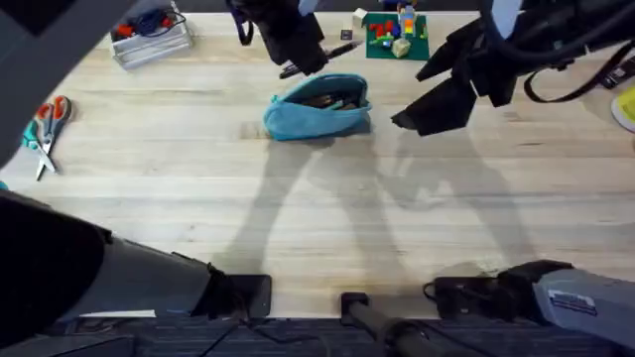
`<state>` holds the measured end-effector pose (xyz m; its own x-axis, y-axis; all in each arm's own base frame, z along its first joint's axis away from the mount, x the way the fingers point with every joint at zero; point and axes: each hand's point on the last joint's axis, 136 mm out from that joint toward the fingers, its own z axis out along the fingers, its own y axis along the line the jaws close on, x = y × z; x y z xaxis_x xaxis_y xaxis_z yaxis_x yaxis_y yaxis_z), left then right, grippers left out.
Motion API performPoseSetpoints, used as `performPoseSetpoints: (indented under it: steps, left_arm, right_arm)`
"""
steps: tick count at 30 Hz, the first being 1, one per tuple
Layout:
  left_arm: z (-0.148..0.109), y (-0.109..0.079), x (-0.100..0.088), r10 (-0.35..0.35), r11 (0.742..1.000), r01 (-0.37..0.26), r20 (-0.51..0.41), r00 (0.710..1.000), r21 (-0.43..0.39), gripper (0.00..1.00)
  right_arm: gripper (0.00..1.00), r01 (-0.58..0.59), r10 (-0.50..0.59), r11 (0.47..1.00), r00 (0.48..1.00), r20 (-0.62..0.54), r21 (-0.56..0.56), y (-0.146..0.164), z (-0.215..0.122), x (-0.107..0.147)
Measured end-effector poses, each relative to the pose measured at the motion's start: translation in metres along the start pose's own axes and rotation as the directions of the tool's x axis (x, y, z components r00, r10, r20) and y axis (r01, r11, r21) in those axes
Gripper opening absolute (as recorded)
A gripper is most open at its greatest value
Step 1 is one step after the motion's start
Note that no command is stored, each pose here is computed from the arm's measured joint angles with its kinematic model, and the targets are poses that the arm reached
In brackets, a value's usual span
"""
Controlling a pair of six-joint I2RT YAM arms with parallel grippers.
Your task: Unzip the bag, pick up the pens from the table one at a time and place them inside, then zip the bag closed.
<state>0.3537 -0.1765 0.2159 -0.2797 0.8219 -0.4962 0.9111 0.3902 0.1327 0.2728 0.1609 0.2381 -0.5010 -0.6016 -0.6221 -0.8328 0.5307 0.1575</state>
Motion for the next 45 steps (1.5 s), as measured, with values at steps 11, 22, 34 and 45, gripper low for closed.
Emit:
performPoseSetpoints:
  steps: [11,22,34,45]
  left_arm:
    - [0.001,-0.011,-0.010,0.044,0.998,-0.046,0.042,0.998,0.043,0.040]
    - [0.010,-0.014,-0.004,0.035,0.996,-0.036,0.016,0.999,0.079,0.040]
    - [0.021,-0.014,0.001,0.028,0.994,-0.027,-0.006,1.000,0.102,0.040]
    - [0.055,-0.010,0.019,0.008,0.990,0.006,-0.092,0.996,0.144,0.040]
  right_arm:
    - [0.997,0.000,0.000,1.000,1.000,0.000,0.000,0.000,0.000,0.000]
    - [0.997,0.000,0.000,1.000,1.000,0.000,0.000,0.000,0.000,0.000]
    - [0.998,0.000,0.000,1.000,1.000,0.000,0.000,0.000,0.000,0.000]
    - [0.998,0.000,0.000,1.000,1.000,0.000,0.000,0.000,0.000,0.000]
